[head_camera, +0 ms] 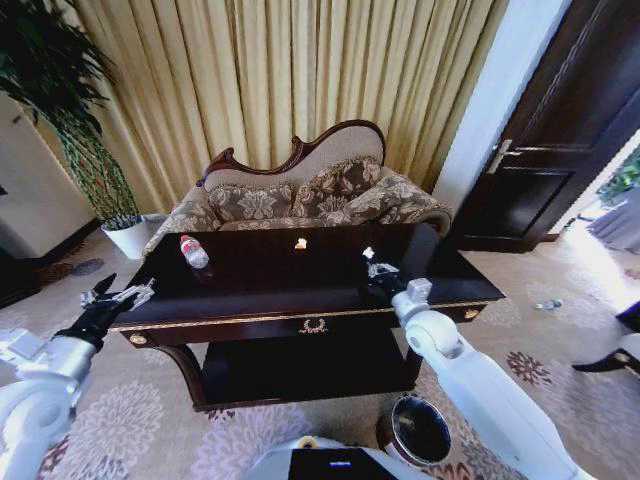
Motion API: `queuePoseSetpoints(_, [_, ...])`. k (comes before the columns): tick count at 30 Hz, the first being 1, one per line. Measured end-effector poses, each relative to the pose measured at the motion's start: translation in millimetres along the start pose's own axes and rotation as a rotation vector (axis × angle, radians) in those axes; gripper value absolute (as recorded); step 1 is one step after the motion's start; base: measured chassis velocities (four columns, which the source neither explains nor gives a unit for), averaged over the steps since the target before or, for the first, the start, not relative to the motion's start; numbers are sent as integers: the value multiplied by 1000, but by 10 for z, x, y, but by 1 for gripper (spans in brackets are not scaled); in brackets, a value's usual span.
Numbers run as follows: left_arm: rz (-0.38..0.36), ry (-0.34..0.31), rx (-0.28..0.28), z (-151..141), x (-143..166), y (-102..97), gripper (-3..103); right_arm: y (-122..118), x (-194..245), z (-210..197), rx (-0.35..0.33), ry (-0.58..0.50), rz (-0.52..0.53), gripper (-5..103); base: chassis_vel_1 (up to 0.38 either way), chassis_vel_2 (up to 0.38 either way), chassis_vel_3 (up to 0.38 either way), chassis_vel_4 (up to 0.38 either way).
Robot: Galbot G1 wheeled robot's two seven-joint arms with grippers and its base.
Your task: Move to the front of the table and place the trash on the table into the trash bin.
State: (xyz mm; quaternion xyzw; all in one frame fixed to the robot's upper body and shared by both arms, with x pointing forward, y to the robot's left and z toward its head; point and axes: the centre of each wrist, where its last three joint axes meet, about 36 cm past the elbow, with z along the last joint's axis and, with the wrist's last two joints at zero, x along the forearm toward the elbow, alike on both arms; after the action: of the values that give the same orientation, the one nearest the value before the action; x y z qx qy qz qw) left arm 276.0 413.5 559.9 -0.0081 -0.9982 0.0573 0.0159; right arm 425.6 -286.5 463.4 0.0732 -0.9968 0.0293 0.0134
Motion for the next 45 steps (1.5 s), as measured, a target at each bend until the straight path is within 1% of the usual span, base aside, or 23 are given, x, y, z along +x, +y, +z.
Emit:
queuePoseSetpoints(1, [4, 2, -2, -3, -16, 3, 100, -85, 9, -4, 5, -10, 36, 0, 0, 0, 0, 0])
queuePoseSetpoints(2, [4, 2, -2, -3, -16, 3, 100, -85, 9, -4, 5, -10, 36, 0, 0, 0, 0, 0])
queuePoseSetpoints(4, [8, 8, -6, -1, -38, 20, 100, -193, 37, -22, 4, -20, 86, 0, 0, 0, 0, 0])
queuePoseSetpoints(11, [19, 10, -4, 9, -77, 57, 100, -326, 97, -61, 2, -24, 115, 0, 0, 0, 0, 0])
queuePoseSetpoints(18, [26, 12, 1, 26, -110, 70, 100, -336, 167, -65, -14, -21, 135, 0, 0, 0, 0, 0])
queuePoseSetpoints(22, [30, 13, 2, 27, -118, 65, 100, -335, 201, -25, -11, -17, 136, 0, 31, -36, -37, 31])
queuePoseSetpoints(39, [38, 9, -1, 1, -130, 55, 100, -341, 262, 27, -6, -18, 125, 0, 182, -176, -173, 175])
queuePoseSetpoints(45, [32, 13, 0, 21, -102, 48, 100, -319, 291, 165, -20, 0, 117, 0, 142, -129, -122, 117])
